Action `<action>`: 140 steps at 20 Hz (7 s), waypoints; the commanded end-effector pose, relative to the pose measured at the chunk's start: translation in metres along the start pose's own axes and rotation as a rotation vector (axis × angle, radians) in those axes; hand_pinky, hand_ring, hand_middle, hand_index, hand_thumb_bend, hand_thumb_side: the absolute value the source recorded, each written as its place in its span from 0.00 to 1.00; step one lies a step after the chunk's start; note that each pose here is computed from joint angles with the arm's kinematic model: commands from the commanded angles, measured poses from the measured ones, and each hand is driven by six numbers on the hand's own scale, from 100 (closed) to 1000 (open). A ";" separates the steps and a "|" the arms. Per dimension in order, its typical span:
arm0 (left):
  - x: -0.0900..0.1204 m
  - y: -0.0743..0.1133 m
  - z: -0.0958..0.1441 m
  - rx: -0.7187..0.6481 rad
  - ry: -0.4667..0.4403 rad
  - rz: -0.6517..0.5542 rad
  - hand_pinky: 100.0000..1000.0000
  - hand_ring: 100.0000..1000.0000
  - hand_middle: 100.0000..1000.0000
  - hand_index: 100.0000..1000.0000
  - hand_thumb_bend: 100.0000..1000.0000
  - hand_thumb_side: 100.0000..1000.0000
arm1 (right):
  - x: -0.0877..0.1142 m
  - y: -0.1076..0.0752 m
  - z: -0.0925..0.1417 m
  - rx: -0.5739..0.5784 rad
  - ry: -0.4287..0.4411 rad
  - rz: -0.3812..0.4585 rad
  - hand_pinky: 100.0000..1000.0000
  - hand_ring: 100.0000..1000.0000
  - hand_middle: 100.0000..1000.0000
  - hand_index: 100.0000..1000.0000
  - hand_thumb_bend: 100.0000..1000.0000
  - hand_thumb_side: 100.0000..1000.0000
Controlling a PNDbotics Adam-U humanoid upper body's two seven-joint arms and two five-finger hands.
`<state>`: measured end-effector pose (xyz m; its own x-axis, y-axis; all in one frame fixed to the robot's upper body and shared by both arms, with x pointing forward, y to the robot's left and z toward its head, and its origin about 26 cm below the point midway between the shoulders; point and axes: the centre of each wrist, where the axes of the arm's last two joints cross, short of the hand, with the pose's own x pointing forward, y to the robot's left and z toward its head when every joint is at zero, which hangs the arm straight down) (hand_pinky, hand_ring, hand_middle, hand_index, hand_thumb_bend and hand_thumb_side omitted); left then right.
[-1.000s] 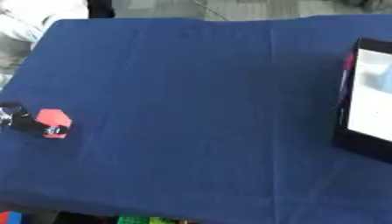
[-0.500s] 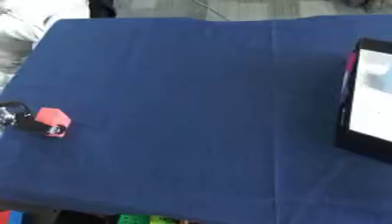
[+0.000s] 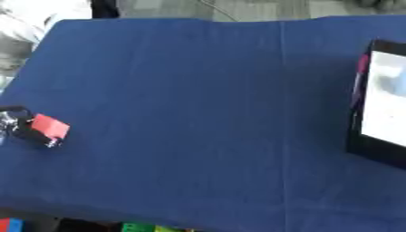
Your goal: Pick up the objects with one hand, pass them to the other hand, and then place them into the box on the other side of the table.
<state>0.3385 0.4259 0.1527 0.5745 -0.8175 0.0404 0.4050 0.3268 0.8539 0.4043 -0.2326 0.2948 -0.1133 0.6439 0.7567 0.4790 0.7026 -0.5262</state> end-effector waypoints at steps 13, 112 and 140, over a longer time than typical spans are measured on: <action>0.031 0.051 0.086 0.340 -0.188 0.078 0.80 0.80 0.67 0.57 0.05 0.28 | 0.010 -0.007 -0.003 -0.092 0.034 0.018 0.66 0.77 0.73 0.84 0.00 0.32; 0.149 -0.023 0.121 1.056 -1.208 0.075 0.62 0.51 0.49 0.51 0.00 0.24 | 0.152 0.113 0.110 0.999 -0.768 0.092 0.72 0.80 0.79 0.88 0.00 0.00; 0.149 -0.024 0.134 1.052 -1.162 0.083 0.60 0.48 0.46 0.50 0.00 0.23 | 0.167 0.095 0.089 1.086 -0.928 0.280 0.79 0.83 0.81 0.90 0.04 0.00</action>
<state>0.3190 0.2281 0.2010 -0.4867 -0.8712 0.0644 -0.5157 0.3461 0.7837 0.3564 -0.0259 0.3219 -0.8276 0.4604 0.3213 -0.2981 0.1245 -0.9464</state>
